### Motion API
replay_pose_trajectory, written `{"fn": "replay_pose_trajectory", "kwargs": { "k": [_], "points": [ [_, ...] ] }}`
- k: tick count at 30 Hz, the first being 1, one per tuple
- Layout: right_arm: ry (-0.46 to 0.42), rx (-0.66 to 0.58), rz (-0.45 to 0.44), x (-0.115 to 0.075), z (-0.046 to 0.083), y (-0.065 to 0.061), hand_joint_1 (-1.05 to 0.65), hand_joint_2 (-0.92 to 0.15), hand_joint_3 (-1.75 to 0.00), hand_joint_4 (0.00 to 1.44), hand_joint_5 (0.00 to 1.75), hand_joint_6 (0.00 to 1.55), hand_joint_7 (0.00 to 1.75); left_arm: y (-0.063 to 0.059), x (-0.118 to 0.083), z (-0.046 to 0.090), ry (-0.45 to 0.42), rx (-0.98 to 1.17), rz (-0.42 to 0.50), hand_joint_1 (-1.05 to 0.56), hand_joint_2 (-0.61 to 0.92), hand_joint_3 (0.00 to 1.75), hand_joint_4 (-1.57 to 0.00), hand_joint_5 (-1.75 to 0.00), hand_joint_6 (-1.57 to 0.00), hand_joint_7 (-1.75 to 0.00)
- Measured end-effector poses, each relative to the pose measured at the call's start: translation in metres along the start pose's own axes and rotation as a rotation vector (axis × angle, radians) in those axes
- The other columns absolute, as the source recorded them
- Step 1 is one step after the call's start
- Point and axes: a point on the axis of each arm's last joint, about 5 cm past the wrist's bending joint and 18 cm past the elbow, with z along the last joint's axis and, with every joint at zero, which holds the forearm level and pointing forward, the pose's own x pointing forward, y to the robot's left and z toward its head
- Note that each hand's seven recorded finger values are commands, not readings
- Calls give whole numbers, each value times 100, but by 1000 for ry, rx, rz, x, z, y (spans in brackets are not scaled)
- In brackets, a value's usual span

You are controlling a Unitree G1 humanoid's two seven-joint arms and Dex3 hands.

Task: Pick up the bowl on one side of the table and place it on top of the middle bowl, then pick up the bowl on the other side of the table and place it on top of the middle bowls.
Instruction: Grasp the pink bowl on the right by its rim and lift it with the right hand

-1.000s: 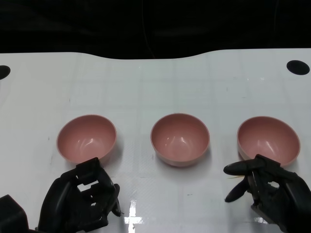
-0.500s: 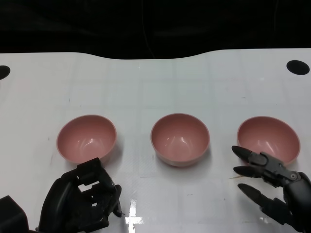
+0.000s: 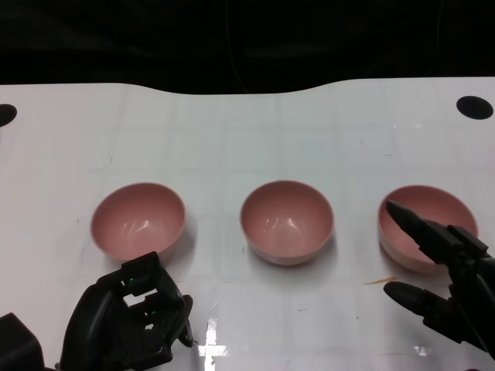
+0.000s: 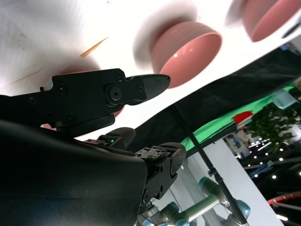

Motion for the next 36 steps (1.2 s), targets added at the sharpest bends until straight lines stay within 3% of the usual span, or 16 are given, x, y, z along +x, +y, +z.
{"fn": "replay_pose_trajectory", "kwargs": {
  "k": [9, 19, 29, 36],
  "points": [
    [32, -198, 10, 7, 7, -8, -76, -87, 0, 19, 26, 22, 1, 1, -3, 0, 6, 0, 4, -19, 62, 92, -93, -157, -86, -139],
    [123, -430, 85, 24, 9, -3, -69, -84, 0, 24, 30, 29, 3, 0, -4, 2, 4, 2, 0, -19, 61, 95, -91, -161, -84, -140],
    [194, -547, 214, 45, -4, 11, -68, -85, -1, 27, 30, 31, 2, -1, -4, 4, -5, 5, -4, -19, 64, 91, -90, -162, -84, -140],
    [255, -607, 309, 60, -16, 25, -60, -89, -1, 45, 18, 45, 3, -2, -4, 4, -7, 4, -2, -20, 62, 91, -91, -162, -84, -139]
  ]
}}
